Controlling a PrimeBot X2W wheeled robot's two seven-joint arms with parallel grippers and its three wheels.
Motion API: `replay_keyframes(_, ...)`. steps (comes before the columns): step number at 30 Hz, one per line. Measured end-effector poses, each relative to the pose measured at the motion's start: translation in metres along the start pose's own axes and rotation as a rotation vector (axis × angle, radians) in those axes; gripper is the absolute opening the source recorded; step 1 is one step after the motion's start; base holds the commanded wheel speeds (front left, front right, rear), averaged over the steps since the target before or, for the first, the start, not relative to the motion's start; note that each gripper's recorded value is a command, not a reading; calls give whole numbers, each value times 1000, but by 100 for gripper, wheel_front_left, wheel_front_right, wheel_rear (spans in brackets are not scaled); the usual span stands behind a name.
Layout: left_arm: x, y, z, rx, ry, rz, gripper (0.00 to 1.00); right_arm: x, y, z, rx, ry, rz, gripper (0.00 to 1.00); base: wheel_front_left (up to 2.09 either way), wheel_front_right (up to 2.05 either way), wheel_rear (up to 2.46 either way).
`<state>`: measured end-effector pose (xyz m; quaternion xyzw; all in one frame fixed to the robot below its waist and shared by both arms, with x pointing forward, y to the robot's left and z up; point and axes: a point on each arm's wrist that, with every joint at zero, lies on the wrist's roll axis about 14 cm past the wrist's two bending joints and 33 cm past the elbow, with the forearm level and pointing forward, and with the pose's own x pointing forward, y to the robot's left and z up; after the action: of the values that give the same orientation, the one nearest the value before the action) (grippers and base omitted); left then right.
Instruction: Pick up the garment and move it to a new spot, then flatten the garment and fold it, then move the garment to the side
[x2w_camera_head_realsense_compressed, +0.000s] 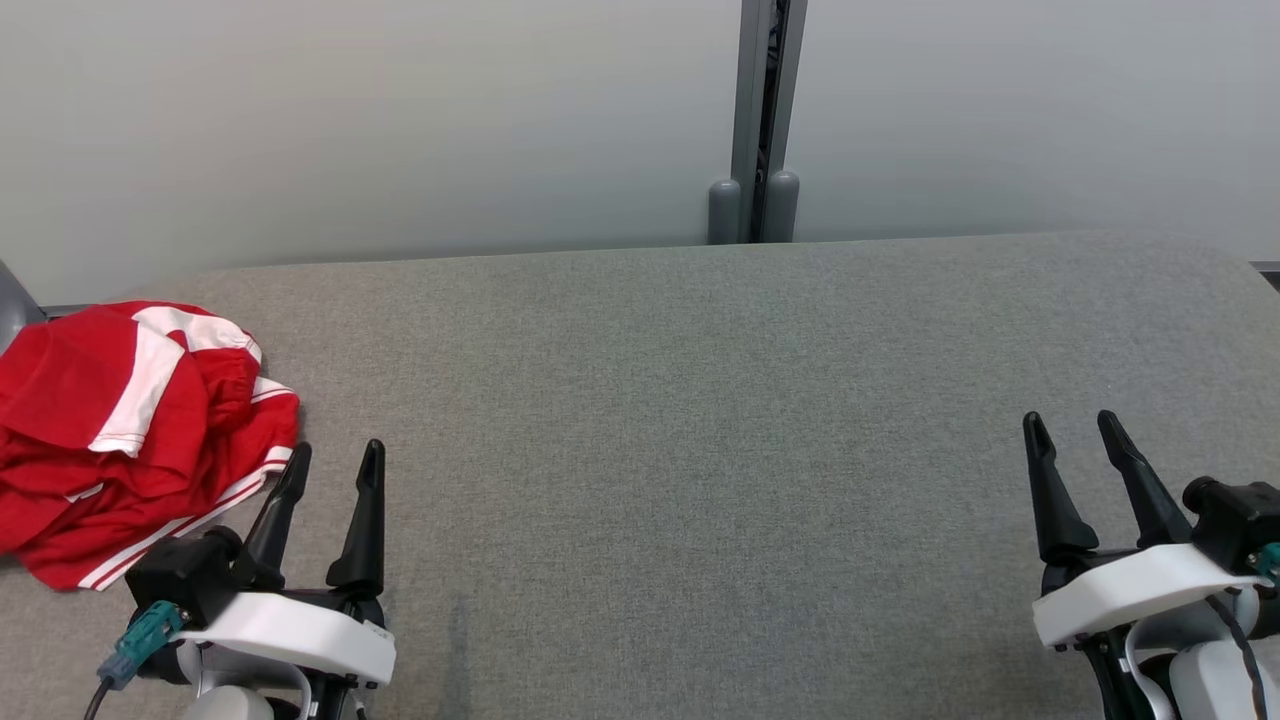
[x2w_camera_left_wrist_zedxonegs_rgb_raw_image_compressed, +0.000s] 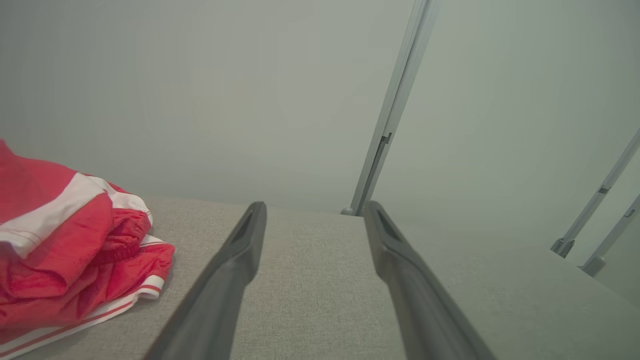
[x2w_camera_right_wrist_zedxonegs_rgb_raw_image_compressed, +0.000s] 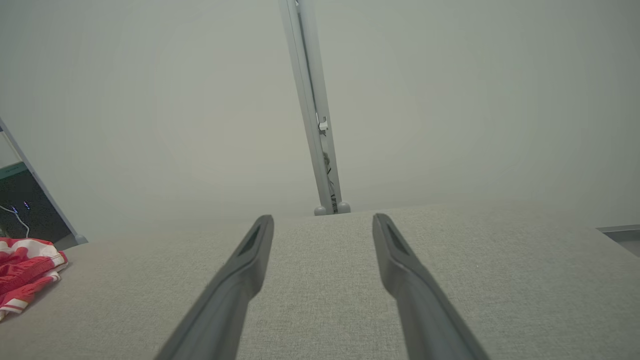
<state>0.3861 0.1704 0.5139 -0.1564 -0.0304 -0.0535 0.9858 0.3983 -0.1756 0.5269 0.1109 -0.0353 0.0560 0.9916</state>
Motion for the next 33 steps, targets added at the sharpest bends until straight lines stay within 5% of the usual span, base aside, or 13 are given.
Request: replay_keyframes(33,-4,7,-22,192,63,-9,100,-2,5,-10,-131,-9,26,100,0,0,0)
